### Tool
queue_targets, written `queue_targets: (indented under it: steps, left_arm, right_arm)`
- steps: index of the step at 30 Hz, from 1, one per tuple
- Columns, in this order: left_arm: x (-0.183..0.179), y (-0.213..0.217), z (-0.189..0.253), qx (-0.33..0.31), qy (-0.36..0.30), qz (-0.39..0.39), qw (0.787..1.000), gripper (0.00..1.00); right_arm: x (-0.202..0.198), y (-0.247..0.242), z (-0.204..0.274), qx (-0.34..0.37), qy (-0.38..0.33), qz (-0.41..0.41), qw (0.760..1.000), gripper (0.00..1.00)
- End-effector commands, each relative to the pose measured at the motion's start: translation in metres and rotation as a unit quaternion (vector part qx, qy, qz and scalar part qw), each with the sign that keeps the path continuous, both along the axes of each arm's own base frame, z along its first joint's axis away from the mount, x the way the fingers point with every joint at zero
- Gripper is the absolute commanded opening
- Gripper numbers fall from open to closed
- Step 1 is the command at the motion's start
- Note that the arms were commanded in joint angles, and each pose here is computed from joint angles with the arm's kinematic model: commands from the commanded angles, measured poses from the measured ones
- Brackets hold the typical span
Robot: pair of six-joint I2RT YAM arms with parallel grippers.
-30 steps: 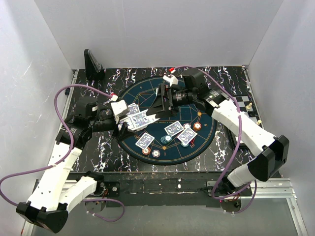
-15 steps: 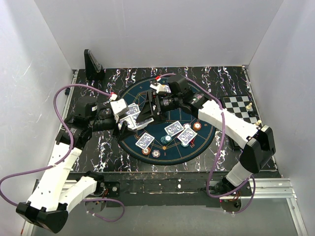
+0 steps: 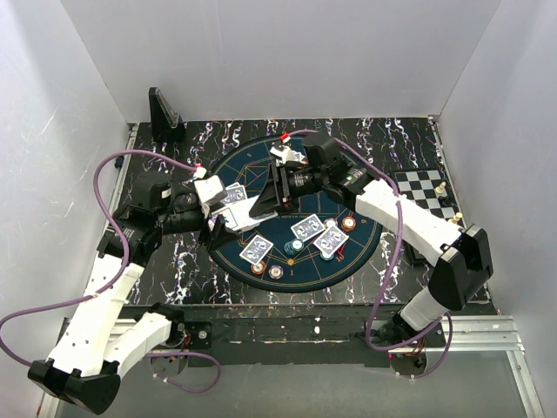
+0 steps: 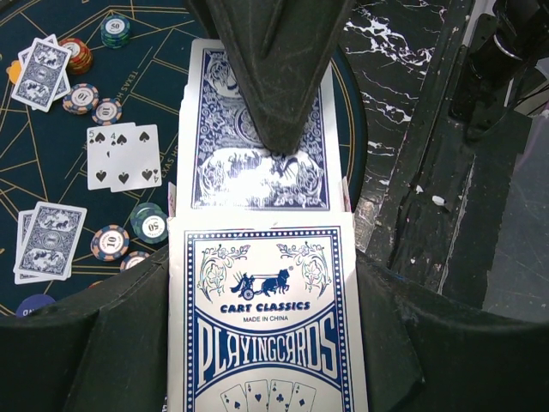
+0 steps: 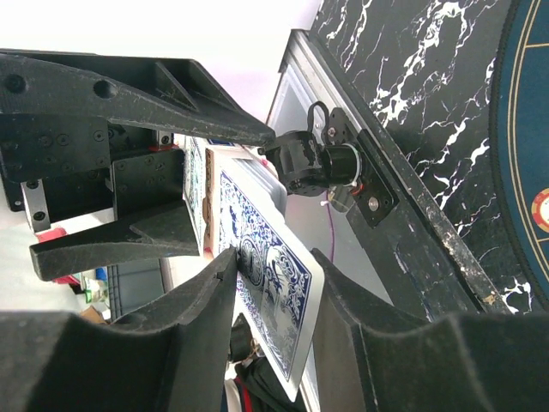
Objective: Distribute texas hold em gaming equipment
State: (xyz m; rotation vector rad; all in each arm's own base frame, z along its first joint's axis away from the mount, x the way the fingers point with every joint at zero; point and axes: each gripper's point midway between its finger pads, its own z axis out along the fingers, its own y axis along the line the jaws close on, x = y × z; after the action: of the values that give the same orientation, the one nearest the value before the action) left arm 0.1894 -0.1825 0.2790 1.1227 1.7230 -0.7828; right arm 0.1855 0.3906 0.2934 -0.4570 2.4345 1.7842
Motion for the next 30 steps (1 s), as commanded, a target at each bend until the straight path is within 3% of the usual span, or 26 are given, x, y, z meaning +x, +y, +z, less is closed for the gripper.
queue_targets:
  steps: [1,19,30]
  left_arm:
    - [-0.003,-0.005,0.02,-0.024,-0.034,-0.014,0.999,0.03]
    - [-0.006,-0.005,0.025,-0.03,-0.037,-0.015,0.999,0.03]
    - [-0.005,-0.006,0.019,-0.039,-0.036,-0.009,0.999,0.0]
  right_arm:
    - [0.005,-0.014,0.016,0.014,-0.024,-0.014,1.0,0.45]
    - [0.015,-0.029,0.016,-0.022,-0.063,-0.035,0.997,0.44]
    - [0.014,-0.032,0.041,-0.003,-0.091,-0.031,0.995,0.45]
